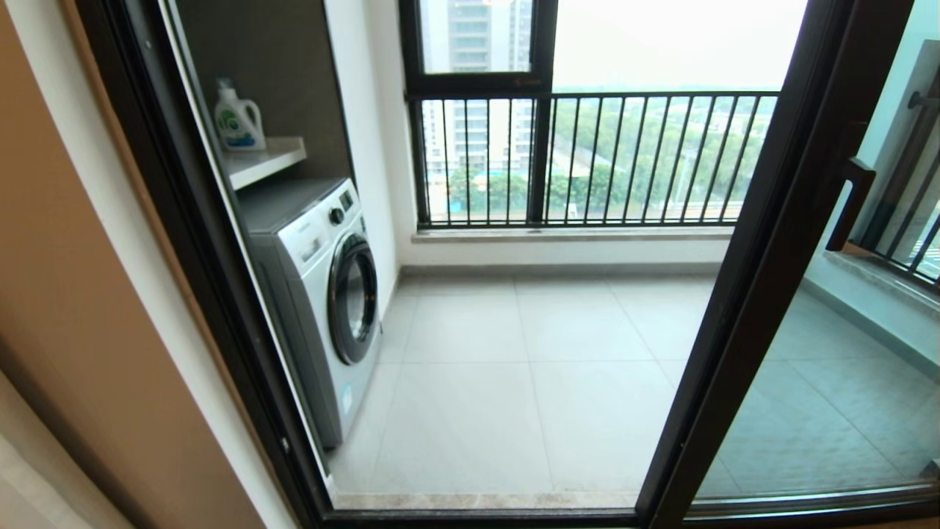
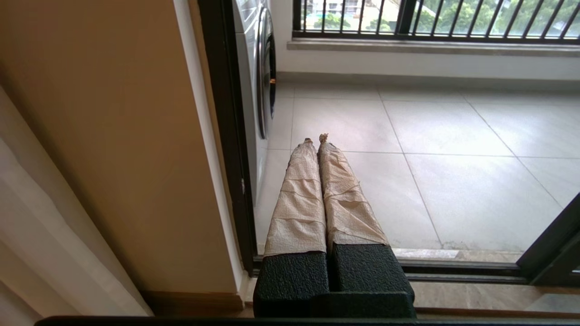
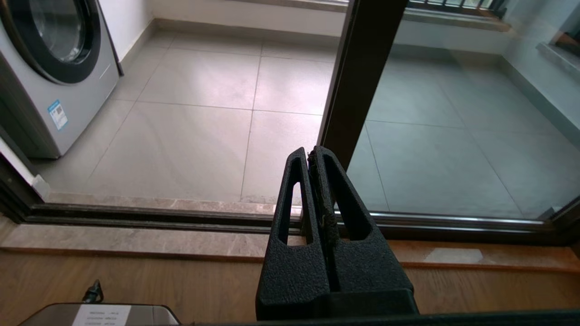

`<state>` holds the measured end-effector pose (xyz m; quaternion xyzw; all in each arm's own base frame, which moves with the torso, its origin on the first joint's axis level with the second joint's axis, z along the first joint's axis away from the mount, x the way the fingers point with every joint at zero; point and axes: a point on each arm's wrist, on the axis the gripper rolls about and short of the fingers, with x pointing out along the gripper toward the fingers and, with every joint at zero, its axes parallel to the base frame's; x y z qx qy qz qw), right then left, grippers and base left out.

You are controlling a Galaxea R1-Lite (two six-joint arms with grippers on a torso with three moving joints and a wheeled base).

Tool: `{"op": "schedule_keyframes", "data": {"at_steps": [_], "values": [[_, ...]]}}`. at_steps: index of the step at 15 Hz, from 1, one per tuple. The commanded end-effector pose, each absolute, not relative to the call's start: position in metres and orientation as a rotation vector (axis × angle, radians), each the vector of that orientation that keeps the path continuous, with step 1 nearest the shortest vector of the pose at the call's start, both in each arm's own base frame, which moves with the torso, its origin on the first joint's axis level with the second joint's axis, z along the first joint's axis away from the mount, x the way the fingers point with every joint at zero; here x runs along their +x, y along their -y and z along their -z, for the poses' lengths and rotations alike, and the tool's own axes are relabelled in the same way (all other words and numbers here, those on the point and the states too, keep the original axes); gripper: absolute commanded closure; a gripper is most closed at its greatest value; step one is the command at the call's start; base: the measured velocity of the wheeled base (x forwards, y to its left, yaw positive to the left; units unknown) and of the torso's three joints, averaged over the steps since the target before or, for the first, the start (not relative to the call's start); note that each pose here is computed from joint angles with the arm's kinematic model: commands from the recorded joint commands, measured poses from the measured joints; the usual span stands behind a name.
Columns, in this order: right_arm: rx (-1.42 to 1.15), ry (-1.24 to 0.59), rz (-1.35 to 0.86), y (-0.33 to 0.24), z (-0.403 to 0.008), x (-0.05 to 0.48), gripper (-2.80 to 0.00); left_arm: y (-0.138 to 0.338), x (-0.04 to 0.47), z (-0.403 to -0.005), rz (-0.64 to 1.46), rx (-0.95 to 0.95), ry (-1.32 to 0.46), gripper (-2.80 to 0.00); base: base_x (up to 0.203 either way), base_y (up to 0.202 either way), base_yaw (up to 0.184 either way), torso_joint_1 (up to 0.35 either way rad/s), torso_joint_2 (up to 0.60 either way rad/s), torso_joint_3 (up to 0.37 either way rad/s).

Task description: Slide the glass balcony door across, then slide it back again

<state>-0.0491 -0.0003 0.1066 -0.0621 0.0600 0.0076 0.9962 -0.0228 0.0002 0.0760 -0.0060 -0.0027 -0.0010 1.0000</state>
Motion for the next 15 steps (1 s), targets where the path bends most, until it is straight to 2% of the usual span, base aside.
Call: {"op": "schedule_keyframes", "data": {"at_steps": [1, 2, 5, 15], "values": [[-0.146, -0.087, -0.037, 0.000, -0.070, -0.025, 0.00, 0.000, -0.023, -0.076, 0.002, -0.012, 0.005, 0.00, 0.000, 0.000, 0.000, 0.000, 0.00, 0.000], [-0.152, -0.088, -0.049, -0.001, -0.062, -0.021, 0.00, 0.000, -0.023, -0.076, 0.002, -0.012, 0.005, 0.00, 0.000, 0.000, 0.000, 0.000, 0.00, 0.000], [-0.079, 0.012, -0.049, -0.001, -0.075, -0.022, 0.00, 0.000, -0.023, -0.076, 0.002, -0.012, 0.005, 0.00, 0.000, 0.000, 0.000, 0.000, 0.00, 0.000], [-0.078, 0.009, -0.046, -0.001, -0.075, -0.022, 0.00, 0.000, -0.023, -0.076, 0.002, -0.012, 0.005, 0.00, 0.000, 0.000, 0.000, 0.000, 0.00, 0.000]]}}
